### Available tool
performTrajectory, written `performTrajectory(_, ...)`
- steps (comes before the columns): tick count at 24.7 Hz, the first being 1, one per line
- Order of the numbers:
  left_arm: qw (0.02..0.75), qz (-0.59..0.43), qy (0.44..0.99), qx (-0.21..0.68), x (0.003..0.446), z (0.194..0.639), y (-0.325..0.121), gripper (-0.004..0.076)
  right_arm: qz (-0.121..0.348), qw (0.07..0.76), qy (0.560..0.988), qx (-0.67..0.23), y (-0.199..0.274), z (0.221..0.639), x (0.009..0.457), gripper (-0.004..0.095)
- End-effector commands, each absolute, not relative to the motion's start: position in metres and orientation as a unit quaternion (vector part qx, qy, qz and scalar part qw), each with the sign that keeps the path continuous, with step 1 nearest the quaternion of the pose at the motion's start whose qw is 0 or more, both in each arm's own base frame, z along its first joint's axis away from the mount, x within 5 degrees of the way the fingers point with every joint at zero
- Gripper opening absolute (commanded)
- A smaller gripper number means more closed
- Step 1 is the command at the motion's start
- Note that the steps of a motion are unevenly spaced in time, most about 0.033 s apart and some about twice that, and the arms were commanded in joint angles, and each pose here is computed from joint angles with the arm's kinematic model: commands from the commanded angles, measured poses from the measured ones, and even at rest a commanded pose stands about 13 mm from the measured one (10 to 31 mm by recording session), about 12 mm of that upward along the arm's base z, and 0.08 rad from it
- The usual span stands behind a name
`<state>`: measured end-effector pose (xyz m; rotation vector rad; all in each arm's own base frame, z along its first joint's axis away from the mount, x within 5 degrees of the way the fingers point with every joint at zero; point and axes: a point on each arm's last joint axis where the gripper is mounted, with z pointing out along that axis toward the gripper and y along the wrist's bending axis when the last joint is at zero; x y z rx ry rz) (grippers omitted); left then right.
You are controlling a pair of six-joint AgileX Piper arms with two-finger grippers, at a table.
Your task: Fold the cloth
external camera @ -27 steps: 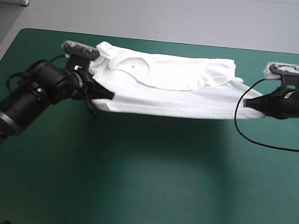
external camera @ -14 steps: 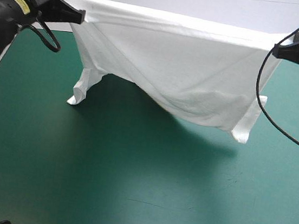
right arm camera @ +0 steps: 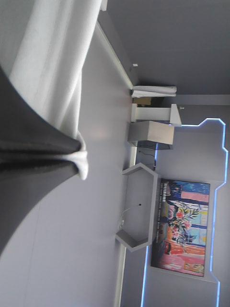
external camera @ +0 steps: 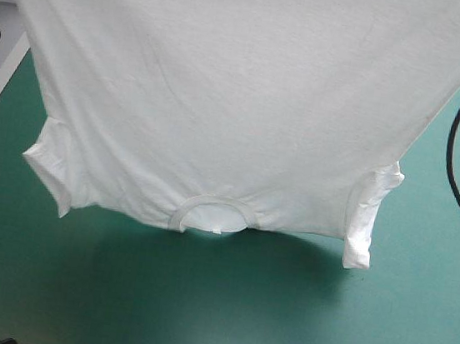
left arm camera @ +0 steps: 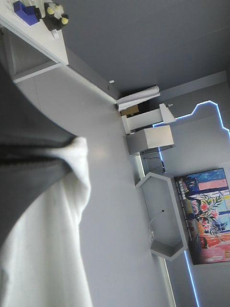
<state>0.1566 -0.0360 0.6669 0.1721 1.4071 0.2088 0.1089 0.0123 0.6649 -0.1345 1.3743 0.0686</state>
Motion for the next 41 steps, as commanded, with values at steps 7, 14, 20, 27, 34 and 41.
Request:
performTrajectory(7,0.788,0.105,0.6,0.091,0.133,0.68,-0.026,-0.0008,0.028,0.821,0.566,-0.064,0.012,0.683,0.092,-0.0018)
performTrajectory(14,0.802,0.102,0.578,0.114,0.223,0.664,-0.078,-0.0008,0.097,0.823,0.555,-0.066,0.019,0.666,0.221,-0.0018)
performTrajectory(20,0.818,0.02,0.566,0.097,0.3,0.641,-0.073,-0.0008,0.132,0.858,0.495,-0.044,0.018,0.653,0.287,-0.0018)
performTrajectory(27,0.855,0.083,0.502,0.097,0.267,0.668,-0.043,-0.0008,0.104,0.91,0.398,-0.057,0.016,0.689,0.239,-0.0019)
performTrajectory(34,0.82,0.101,0.549,0.123,0.294,0.648,-0.048,-0.0008,0.091,0.861,0.492,-0.089,0.021,0.668,0.265,-0.0019)
performTrajectory(41,0.656,0.061,0.734,0.168,0.392,0.545,-0.07,-0.0008,0.111,0.621,0.774,-0.055,0.019,0.541,0.394,-0.0019)
